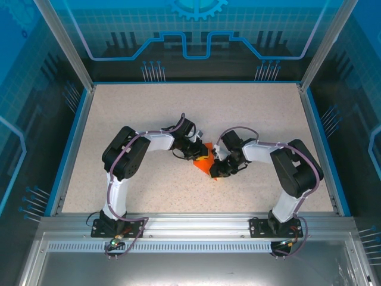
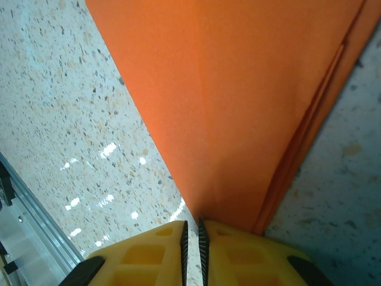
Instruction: Fold a paper plane with a square sheet of paper (fold left side to right side)
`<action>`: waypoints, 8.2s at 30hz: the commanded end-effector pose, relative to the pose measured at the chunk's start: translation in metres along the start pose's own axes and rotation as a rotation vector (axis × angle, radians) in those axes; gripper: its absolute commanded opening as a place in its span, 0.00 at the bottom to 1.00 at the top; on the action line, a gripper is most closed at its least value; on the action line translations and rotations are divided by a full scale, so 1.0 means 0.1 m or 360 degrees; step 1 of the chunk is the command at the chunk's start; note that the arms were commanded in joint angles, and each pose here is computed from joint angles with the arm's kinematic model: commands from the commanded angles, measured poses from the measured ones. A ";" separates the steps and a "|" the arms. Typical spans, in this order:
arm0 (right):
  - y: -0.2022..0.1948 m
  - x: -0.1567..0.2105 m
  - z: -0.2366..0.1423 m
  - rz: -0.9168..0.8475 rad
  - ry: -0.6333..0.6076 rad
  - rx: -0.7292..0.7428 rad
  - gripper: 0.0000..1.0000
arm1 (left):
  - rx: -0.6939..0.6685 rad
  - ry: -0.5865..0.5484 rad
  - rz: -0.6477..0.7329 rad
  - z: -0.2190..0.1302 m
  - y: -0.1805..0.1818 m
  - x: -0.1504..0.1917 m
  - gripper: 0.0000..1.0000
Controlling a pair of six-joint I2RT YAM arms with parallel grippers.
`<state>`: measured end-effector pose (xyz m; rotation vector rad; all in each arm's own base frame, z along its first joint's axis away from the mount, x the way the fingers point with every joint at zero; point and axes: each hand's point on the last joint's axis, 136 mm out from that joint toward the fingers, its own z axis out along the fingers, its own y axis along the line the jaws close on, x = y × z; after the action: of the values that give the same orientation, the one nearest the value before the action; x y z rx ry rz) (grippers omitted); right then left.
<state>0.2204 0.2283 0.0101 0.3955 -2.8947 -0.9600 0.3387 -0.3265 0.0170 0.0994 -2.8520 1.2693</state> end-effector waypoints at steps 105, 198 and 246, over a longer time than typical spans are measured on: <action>-0.45 0.21 0.26 0.0356 0.0152 0.0097 0.00 | 0.0107 0.0014 0.0163 0.05 -0.11 0.22 0.18; 0.64 -0.80 -2.72 -0.0217 -0.1449 -0.0967 0.99 | 0.0767 -0.0599 0.0654 -2.12 -2.04 -0.57 0.07; 0.98 -0.75 -1.98 -0.0660 -0.0914 0.0320 0.18 | 0.0319 -0.0868 0.0788 -2.70 -1.68 -0.07 0.68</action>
<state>0.3129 0.2429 0.2917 0.7869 -3.3360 -1.7768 0.3580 -0.2570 0.3506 -0.4003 -3.1441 2.1088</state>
